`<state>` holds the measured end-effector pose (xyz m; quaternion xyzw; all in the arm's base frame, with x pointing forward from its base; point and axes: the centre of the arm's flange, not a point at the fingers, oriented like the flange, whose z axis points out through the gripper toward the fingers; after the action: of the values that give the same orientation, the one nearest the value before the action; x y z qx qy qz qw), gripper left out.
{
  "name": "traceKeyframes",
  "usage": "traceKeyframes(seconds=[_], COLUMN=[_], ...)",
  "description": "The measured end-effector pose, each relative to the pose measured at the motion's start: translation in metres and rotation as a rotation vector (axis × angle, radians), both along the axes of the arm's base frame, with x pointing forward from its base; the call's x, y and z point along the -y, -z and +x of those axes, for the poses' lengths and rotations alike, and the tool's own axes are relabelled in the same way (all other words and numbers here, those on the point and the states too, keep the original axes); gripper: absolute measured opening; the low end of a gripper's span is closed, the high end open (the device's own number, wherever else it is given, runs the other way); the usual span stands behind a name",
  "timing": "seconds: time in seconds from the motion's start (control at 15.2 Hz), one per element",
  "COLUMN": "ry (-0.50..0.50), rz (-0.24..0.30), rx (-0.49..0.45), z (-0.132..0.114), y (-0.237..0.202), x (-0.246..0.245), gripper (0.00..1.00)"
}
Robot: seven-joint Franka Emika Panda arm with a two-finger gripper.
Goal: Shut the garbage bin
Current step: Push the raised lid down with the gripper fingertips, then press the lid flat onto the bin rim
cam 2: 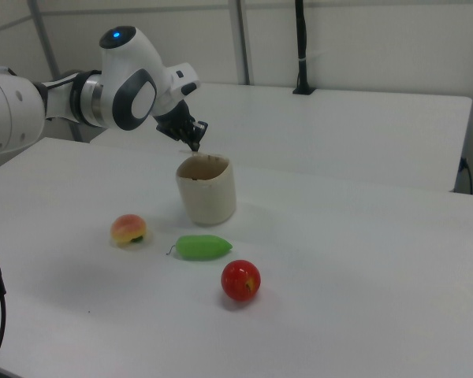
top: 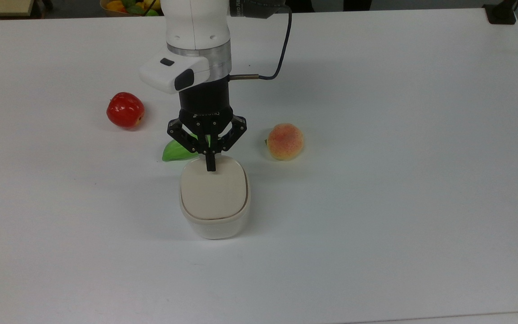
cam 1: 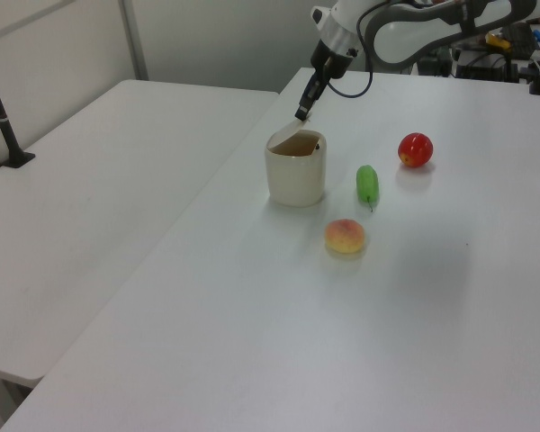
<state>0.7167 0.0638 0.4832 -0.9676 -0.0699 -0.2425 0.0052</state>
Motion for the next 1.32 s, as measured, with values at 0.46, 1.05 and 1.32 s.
traceKeyframes(seconds=[0.46, 1.05, 1.32], ry=[0.001, 0.001, 0.001], rz=[-0.007, -0.01, -0.01], rx=[-0.079, -0.109, -0.109], z=[-0.001, 0.001, 0.001], y=[0.027, 0.047, 0.047], x=[0.001, 0.001, 0.001], gripper=[0.01, 0.01, 0.01])
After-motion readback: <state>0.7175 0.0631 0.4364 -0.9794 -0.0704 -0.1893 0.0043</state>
